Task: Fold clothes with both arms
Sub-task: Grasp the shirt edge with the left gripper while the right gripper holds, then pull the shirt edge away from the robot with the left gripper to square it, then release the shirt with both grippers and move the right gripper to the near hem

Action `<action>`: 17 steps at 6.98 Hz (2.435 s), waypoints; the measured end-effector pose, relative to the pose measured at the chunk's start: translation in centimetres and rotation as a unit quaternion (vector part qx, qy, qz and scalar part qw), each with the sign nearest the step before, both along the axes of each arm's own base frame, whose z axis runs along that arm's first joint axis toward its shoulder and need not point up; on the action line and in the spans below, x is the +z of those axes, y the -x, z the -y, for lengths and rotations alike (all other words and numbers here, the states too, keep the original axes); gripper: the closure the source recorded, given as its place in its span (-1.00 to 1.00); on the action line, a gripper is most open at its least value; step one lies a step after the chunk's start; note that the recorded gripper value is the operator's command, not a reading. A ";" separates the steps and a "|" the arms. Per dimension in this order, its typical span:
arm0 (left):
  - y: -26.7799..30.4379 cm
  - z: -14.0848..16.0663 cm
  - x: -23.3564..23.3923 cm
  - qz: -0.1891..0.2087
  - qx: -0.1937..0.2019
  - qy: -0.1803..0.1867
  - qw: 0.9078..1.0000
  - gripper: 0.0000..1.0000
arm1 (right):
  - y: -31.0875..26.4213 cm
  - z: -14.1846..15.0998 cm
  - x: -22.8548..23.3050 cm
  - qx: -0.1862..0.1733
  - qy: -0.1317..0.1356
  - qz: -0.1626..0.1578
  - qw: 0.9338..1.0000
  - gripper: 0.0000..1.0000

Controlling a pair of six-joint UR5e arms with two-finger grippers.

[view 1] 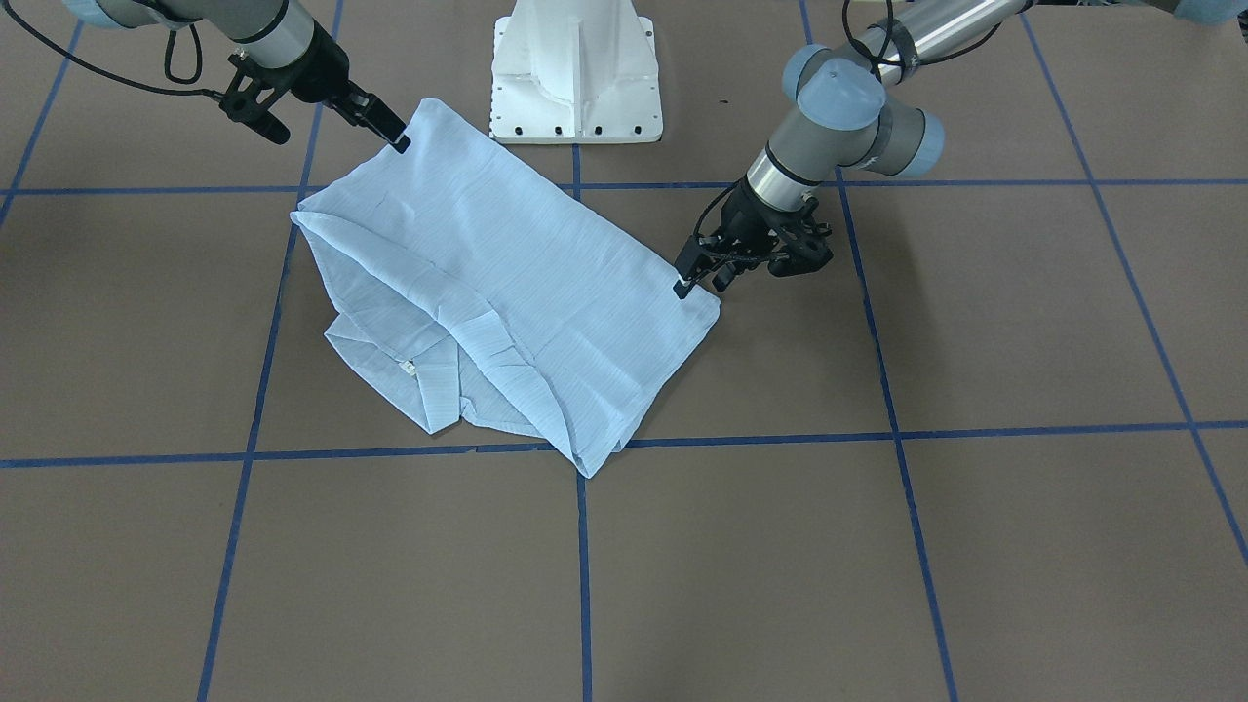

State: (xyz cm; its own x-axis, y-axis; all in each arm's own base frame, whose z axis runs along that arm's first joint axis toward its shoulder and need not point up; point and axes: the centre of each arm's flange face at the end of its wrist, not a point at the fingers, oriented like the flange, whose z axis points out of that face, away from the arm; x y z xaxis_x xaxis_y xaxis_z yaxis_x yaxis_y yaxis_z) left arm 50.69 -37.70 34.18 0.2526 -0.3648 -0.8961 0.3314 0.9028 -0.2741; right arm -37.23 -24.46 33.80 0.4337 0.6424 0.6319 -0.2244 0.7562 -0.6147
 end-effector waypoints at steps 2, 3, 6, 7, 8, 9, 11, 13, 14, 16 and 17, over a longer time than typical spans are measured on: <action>-0.1 0.1 0.1 0.002 -0.004 0.002 1.000 1.00 | 0.1 0.0 -0.1 0.000 0.000 0.001 1.000 -1.00; 0.0 0.8 0.2 0.007 -0.011 -0.009 1.000 1.00 | 0.1 0.0 -0.1 0.000 0.000 0.002 1.000 -1.00; 1.4 12.8 -1.7 0.042 -0.087 -0.073 0.993 1.00 | 0.0 0.2 0.0 0.004 -0.001 0.001 1.000 -1.00; 1.4 18.7 -1.9 0.059 -0.112 -0.085 0.988 1.00 | 0.0 0.2 0.0 0.004 -0.001 0.001 1.000 -1.00; 1.3 23.8 -2.1 0.069 -0.134 -0.096 0.984 -0.12 | 0.1 0.3 -0.2 0.006 -0.002 0.003 1.000 -1.00; 1.2 26.9 -2.4 0.072 -0.147 -0.105 0.981 -0.99 | 0.2 0.5 -0.4 0.008 -0.004 0.005 1.000 -1.00; 2.3 27.7 -4.6 0.055 -0.150 -0.129 0.979 -1.00 | 1.9 2.8 -2.0 0.027 -0.017 0.019 0.999 -1.00; 6.5 22.7 -4.4 0.013 -0.114 -0.145 0.983 -1.00 | 4.6 4.8 -3.2 0.031 -0.086 0.016 0.996 -1.00; 8.5 20.5 -4.0 -0.001 -0.103 -0.150 0.983 -1.00 | 5.9 4.8 -3.7 -0.004 -0.147 -0.001 0.989 -1.00; 10.3 18.8 -2.9 -0.004 -0.096 -0.151 0.984 -1.00 | 9.9 4.6 -7.2 -0.087 -0.253 -0.048 0.962 -1.00; 10.6 18.6 -2.3 -0.002 -0.096 -0.149 0.984 -1.00 | 12.1 4.2 -8.6 -0.124 -0.308 -0.072 0.941 -1.00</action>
